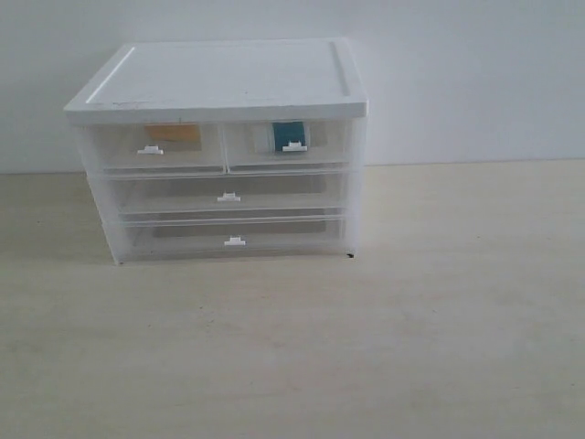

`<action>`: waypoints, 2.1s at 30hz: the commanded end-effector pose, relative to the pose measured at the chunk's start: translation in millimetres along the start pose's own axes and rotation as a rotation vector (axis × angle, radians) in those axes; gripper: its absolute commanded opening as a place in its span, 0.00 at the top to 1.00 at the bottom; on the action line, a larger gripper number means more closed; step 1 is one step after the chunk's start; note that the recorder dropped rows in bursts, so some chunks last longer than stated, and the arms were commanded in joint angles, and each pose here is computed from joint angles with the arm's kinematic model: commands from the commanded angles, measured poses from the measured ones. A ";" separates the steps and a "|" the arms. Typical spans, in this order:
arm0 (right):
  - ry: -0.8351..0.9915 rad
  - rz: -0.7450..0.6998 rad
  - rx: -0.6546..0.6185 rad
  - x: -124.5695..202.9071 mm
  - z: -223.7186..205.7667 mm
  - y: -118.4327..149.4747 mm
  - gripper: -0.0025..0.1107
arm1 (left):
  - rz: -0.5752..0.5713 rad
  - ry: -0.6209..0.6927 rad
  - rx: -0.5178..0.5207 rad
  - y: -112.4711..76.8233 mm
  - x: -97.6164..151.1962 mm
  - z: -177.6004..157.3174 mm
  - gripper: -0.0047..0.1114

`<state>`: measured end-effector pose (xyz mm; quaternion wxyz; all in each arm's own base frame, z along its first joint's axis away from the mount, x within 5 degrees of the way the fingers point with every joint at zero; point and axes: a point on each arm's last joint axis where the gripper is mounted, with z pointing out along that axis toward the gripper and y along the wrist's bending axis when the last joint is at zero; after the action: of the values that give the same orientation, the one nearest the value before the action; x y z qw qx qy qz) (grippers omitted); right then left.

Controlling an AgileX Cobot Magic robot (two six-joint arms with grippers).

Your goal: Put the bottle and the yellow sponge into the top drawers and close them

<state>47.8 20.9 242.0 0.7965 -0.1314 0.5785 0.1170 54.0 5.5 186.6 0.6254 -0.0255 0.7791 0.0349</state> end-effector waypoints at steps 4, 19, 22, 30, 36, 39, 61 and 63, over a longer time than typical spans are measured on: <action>0.064 -0.110 0.184 14.0 -2.7 -11.4 0.98 | 0.002 0.001 -0.003 0.1 1.0 0.2 0.93; 0.502 0.069 0.306 53.2 -15.5 -16.1 0.98 | 0.002 0.001 -0.003 0.1 1.0 0.2 0.93; 0.557 0.096 0.312 57.8 -18.1 -15.4 0.98 | 0.002 0.001 -0.003 0.1 1.0 0.2 0.93; 0.562 0.120 0.319 58.4 -18.5 -15.3 0.98 | 0.002 0.001 -0.003 0.1 1.0 0.2 0.93; 0.568 0.046 0.297 58.0 -18.3 -15.4 0.98 | 0.002 0.001 -0.003 0.1 1.0 0.2 0.93; 0.569 0.036 0.295 58.0 -18.3 -15.5 0.98 | 0.002 0.001 -0.003 0.1 1.0 0.2 0.93; 0.568 0.047 0.298 58.0 -18.3 -15.4 0.98 | 0.002 0.001 -0.003 0.1 1.0 0.2 0.93; 0.568 0.047 0.298 58.0 -18.3 -15.4 0.98 | 0.002 0.001 -0.003 0.1 1.0 0.2 0.93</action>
<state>54.4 2.7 181.5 0.6058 -0.0292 0.7950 0.0114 54.0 5.5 186.6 0.6254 -0.0255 0.7791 0.0349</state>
